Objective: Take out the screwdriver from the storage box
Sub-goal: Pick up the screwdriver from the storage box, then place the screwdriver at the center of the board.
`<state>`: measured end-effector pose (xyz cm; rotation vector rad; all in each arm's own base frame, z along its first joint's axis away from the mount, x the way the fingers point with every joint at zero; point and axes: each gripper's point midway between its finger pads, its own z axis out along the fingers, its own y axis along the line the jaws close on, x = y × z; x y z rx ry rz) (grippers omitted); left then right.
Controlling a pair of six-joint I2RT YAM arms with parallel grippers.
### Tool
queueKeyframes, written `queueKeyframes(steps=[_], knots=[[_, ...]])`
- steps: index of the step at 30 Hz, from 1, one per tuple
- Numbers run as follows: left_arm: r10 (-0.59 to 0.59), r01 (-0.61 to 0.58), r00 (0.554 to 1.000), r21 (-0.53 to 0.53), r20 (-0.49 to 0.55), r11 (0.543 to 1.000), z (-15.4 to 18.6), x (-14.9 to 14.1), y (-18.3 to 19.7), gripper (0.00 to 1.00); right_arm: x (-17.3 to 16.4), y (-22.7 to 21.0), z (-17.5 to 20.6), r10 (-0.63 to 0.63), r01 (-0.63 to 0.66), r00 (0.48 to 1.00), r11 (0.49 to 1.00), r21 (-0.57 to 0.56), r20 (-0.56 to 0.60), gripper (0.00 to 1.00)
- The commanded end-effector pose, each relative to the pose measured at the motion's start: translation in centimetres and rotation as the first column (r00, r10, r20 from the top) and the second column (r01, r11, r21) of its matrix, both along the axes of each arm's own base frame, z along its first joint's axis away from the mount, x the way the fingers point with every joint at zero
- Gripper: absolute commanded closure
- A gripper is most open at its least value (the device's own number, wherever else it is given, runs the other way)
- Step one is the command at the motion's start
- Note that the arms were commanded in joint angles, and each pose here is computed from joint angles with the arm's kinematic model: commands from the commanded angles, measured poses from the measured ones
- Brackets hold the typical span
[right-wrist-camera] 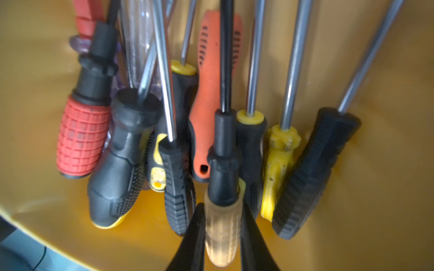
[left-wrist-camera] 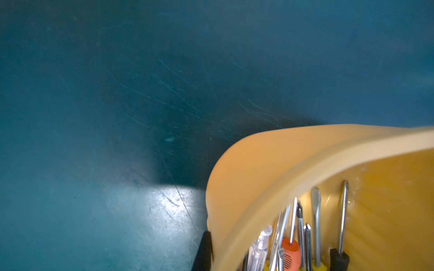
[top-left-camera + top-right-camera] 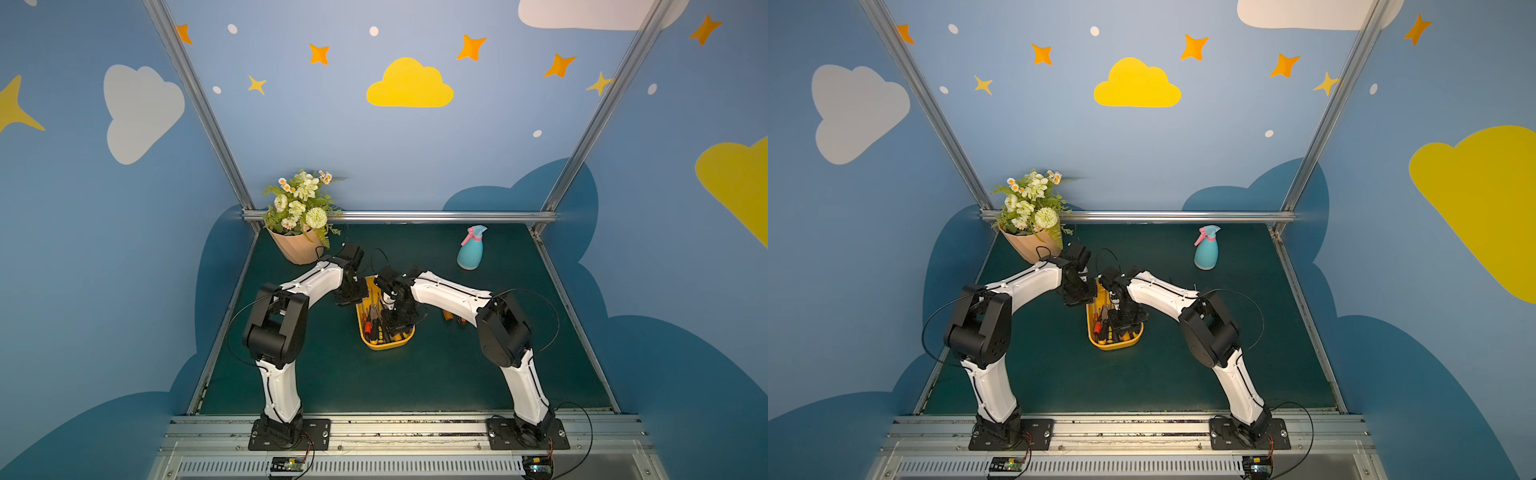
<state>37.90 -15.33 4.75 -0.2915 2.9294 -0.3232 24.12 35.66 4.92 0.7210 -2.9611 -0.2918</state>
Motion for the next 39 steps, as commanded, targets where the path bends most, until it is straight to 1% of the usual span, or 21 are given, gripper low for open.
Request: queueKeyframes(steps=[1, 3, 8, 15, 19, 24, 30, 33, 35, 39], knots=[[-0.007, 0.008, 1.0, -0.043, 0.021, 0.999, 1.4, 0.0, -0.8, 0.98, 0.4, -0.1, 1.1, 0.037, -0.037, 0.998, 0.999, 0.01, 0.054, 0.98], [-0.009, 0.01, 1.0, -0.044, 0.022, 0.999, 1.4, 0.0, -0.9, 0.97, 0.6, -0.2, 1.4, 0.042, -0.042, 0.997, 0.999, 0.01, 0.066, 1.0], [-0.01, 0.01, 1.0, -0.038, 0.016, 0.999, 1.1, -0.1, -0.7, 0.98, 0.8, -0.1, 2.3, 0.042, -0.045, 0.995, 0.999, 0.023, 0.093, 1.0], [-0.008, 0.008, 1.0, -0.034, 0.0, 0.999, 0.6, -0.2, -0.7, 0.97, 1.5, 0.6, 5.4, 0.031, -0.052, 0.984, 0.992, 0.119, 0.176, 1.0], [-0.01, 0.01, 1.0, -0.029, 0.001, 1.0, 0.6, -0.3, -0.6, 0.97, 2.2, 0.7, 7.2, 0.02, -0.054, 0.976, 0.987, 0.151, 0.219, 1.0], [-0.009, 0.009, 1.0, -0.023, 0.003, 1.0, 0.7, -0.3, -0.5, 0.98, 3.6, -1.1, 9.2, -0.034, -0.01, 0.964, 0.986, 0.165, 0.263, 1.0], [-0.008, 0.008, 1.0, -0.024, -0.002, 1.0, 0.5, -0.5, -0.5, 0.98, 6.2, -5.6, 9.1, -0.123, 0.093, 0.945, 0.989, 0.113, 0.303, 1.0], [-0.008, 0.008, 1.0, -0.025, -0.003, 1.0, 0.5, -0.4, -0.5, 0.98, 7.1, -7.6, 8.2, -0.158, 0.139, 0.946, 0.987, 0.086, 0.282, 1.0], [-0.007, 0.007, 1.0, -0.025, -0.004, 1.0, 0.5, -0.3, -0.5, 0.97, 7.5, -8.5, 7.4, -0.157, 0.146, 0.951, 0.987, 0.06, 0.265, 1.0], [-0.008, 0.008, 1.0, -0.026, -0.002, 1.0, 0.5, -0.3, -0.6, 0.97, 8.1, -10.3, 5.7, -0.148, 0.159, 0.961, 0.987, -0.028, 0.234, 1.0]])
